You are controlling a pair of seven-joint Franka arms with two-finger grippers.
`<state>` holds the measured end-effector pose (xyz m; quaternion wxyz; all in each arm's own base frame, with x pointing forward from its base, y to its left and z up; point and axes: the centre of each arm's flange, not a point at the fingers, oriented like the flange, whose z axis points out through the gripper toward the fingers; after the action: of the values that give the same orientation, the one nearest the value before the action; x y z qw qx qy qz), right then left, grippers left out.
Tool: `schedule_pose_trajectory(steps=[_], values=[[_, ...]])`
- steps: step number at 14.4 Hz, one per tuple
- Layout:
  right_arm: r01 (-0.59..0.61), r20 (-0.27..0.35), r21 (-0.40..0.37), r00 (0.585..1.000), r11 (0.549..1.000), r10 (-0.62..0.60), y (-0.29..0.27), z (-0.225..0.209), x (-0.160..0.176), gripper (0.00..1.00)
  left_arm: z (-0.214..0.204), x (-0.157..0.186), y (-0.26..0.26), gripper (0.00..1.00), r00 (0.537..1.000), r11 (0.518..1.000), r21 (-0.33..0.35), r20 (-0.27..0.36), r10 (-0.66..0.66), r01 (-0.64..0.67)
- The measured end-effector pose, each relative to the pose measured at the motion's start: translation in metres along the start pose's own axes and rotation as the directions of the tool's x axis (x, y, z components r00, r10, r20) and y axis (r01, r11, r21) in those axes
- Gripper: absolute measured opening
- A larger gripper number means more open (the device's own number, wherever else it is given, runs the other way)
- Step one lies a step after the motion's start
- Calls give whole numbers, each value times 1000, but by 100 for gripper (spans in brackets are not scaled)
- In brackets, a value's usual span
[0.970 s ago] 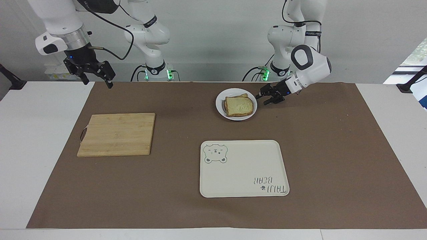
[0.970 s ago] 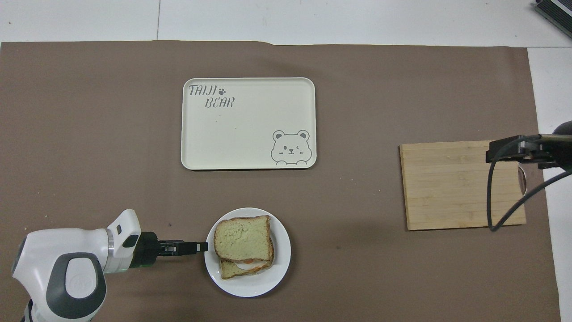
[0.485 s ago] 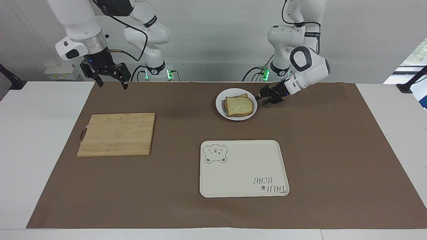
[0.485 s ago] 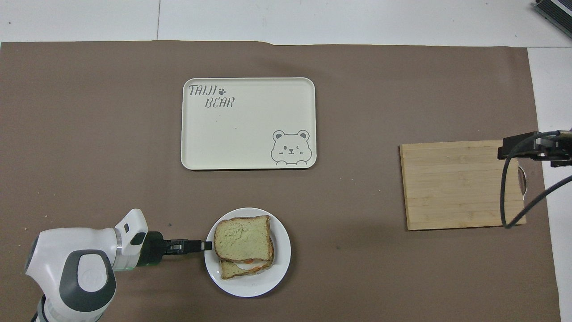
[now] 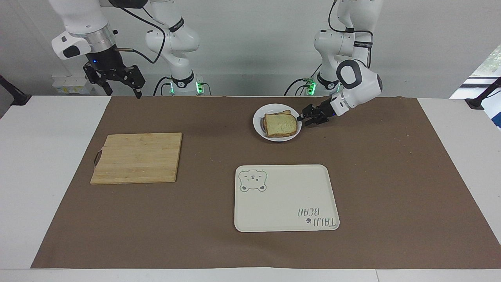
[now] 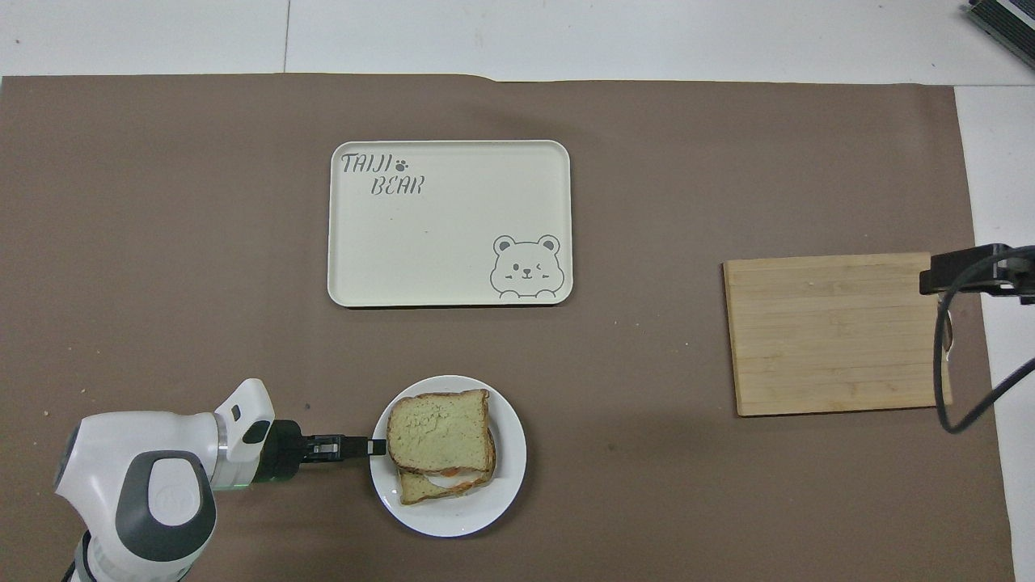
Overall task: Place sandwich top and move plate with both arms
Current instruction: 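Grip the white plate rim with the left gripper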
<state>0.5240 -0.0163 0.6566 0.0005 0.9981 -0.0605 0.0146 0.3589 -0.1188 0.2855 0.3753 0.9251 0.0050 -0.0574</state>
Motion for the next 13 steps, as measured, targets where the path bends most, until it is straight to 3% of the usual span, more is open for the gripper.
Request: schedule_pose_trajectory(steps=[13], values=[[-4, 3, 9, 1000, 1000, 4, 6, 1, 1, 100, 17, -7, 12, 43, 997, 996, 29, 15, -81, 80]])
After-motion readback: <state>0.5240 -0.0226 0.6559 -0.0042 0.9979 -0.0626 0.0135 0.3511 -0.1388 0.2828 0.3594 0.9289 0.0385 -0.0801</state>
